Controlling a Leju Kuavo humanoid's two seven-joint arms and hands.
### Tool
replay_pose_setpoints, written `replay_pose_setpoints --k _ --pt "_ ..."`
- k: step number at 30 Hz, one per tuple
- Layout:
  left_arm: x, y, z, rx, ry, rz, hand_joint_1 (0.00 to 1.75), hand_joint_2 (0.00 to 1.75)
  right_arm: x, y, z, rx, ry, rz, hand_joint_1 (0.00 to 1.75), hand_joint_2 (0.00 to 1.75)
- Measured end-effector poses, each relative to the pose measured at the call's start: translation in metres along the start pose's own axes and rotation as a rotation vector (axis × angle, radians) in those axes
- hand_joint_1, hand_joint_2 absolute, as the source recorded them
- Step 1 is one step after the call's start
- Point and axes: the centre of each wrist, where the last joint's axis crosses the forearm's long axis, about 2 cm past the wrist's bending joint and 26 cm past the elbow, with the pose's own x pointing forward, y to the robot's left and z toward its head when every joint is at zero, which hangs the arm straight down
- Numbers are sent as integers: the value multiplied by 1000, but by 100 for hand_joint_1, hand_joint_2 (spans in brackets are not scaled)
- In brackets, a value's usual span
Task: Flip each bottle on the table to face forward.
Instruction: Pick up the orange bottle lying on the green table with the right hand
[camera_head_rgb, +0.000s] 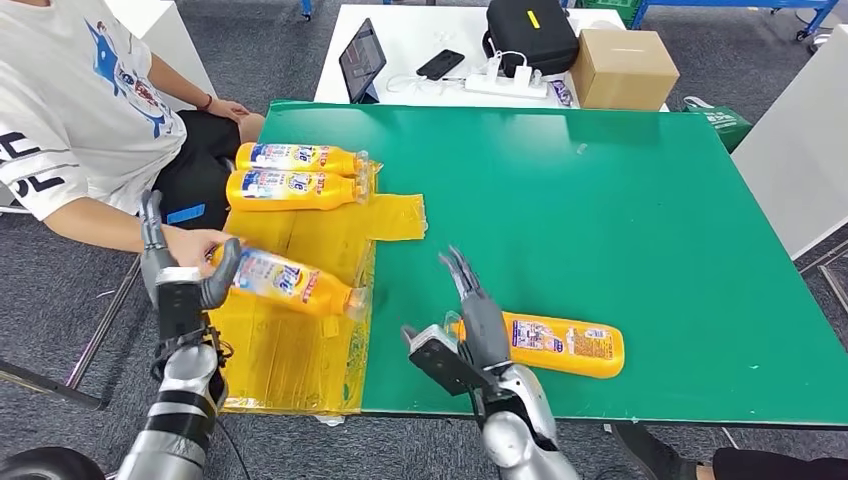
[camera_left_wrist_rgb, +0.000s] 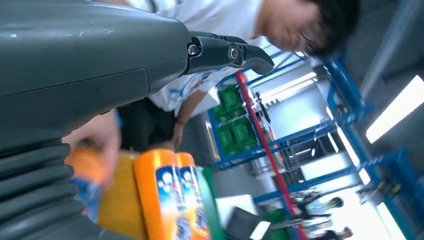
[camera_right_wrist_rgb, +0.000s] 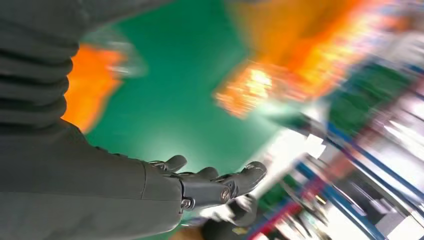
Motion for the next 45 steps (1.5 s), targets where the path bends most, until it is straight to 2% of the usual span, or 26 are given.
replay_pose_setpoints --k 4,7,17,27,40,45 --pt "11 8 31 51 57 92 0 175 -25 -11 27 92 108 111 0 175" --pt "16 13 46 73 87 122 0 175 -38 -24 45 129 164 165 0 175" --pt "16 12 62 29 120 155 0 175 -56 -58 81 231 240 331 0 175" --pt "15 0 69 -14 150 177 0 175 -62 -70 82 234 221 403 0 175" --pt "12 -18 76 -101 191 221 0 175 -71 -78 59 100 104 553 0 175" --pt "13 -24 79 -125 195 236 0 175 -73 -79 54 119 135 512 0 175"
